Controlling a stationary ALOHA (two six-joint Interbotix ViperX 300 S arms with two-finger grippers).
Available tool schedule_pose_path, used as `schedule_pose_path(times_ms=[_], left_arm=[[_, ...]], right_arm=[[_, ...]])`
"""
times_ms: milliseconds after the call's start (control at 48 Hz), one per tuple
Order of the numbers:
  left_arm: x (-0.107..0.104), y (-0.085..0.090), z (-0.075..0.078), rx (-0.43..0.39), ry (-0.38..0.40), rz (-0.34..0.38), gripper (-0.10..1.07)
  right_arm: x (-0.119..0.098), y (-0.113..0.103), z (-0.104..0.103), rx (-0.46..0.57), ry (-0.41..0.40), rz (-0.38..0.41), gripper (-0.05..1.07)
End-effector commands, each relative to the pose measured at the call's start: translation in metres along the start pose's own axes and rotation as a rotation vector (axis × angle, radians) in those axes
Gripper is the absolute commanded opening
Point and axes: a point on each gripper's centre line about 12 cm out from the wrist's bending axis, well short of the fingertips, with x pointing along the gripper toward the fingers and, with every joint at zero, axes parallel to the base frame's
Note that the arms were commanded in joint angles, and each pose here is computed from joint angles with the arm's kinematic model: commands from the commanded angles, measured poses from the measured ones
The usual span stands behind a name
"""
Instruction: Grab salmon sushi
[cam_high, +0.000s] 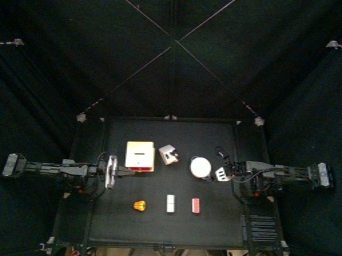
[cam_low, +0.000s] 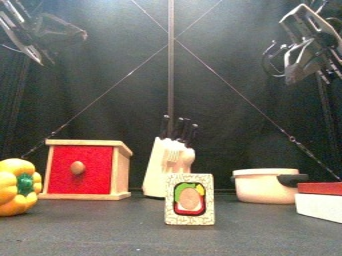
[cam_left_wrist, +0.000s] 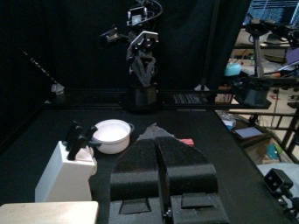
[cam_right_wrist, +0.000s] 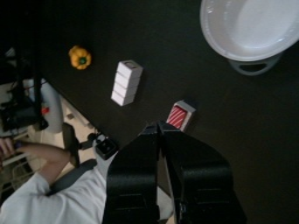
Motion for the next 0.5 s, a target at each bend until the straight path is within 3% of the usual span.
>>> schedule_pose_path(times_ms=[0, 479], left_arm=[[0.002, 0.001, 0.004, 0.0, -0.015, 0.003, -0.03], [0.001, 0.001, 0.002, 0.0, -0.008, 0.003, -0.03]], right_arm=[[-0.002, 0.006, -0.001, 0.002, -0.012, -0.024, 0.06], [0.034, 0.017, -0.053, -0.029, -0.013, -0.17, 0.06]])
